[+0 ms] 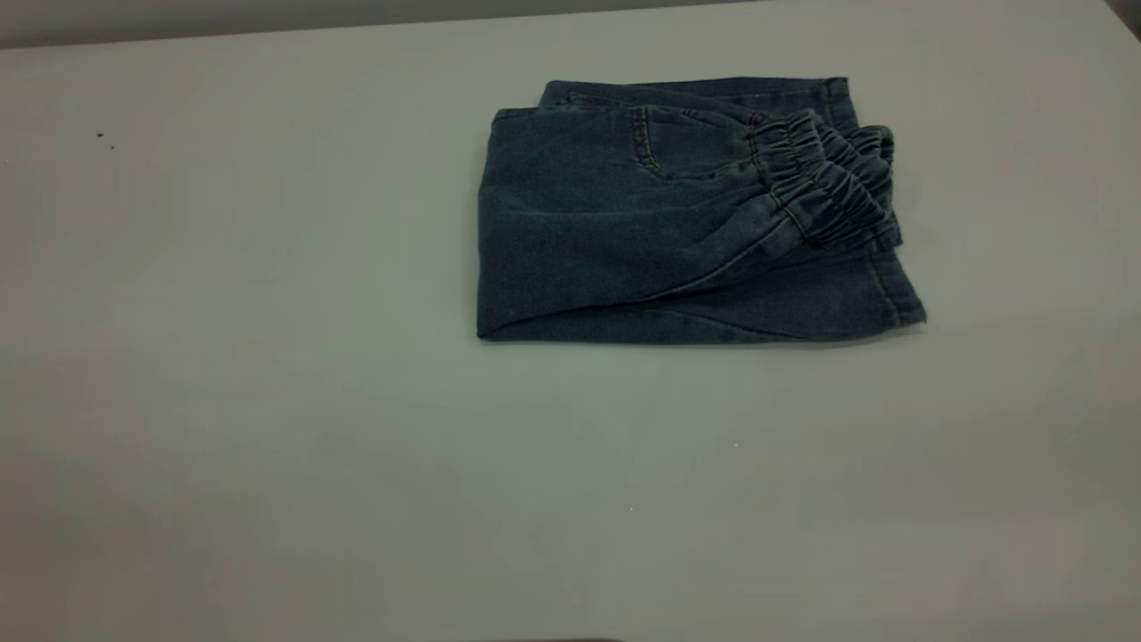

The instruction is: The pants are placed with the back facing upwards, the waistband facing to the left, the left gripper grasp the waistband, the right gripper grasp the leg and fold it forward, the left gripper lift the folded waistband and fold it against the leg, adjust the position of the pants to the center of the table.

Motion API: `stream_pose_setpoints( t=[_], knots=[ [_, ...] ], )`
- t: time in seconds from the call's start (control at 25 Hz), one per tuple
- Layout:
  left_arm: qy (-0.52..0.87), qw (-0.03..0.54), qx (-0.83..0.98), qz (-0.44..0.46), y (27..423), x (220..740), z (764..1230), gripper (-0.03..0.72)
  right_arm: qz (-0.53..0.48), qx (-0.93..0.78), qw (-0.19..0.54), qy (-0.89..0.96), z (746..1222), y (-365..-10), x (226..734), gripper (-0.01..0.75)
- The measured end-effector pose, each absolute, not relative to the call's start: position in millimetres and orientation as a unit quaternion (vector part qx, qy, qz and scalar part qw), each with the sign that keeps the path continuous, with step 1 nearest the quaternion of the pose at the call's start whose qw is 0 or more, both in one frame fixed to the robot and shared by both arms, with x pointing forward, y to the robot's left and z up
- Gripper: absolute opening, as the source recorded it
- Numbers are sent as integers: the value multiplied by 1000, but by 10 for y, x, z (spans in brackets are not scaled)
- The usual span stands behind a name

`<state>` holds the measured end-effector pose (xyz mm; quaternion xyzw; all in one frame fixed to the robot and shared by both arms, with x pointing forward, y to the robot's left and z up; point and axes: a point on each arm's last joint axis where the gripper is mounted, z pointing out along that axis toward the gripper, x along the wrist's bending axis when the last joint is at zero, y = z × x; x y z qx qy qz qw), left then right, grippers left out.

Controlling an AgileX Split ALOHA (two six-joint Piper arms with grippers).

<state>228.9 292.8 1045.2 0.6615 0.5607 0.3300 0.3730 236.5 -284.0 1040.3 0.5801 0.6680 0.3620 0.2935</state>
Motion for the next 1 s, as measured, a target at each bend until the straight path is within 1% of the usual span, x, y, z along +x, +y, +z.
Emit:
stream_pose_setpoints(
  t=[0.44, 0.84, 1.0],
  knots=[
    [562, 372, 661, 330, 2928, 2283, 10448, 403, 373, 575, 309, 659, 10401, -2837, 2306, 496],
    [562, 372, 661, 330, 2928, 2283, 10448, 403, 373, 576, 309, 659, 10401, -2837, 2306, 496],
    [561, 372, 662, 330, 2928, 2283, 10448, 403, 368, 602, 311, 637, 10395, -2873, 2310, 496]
  ],
)
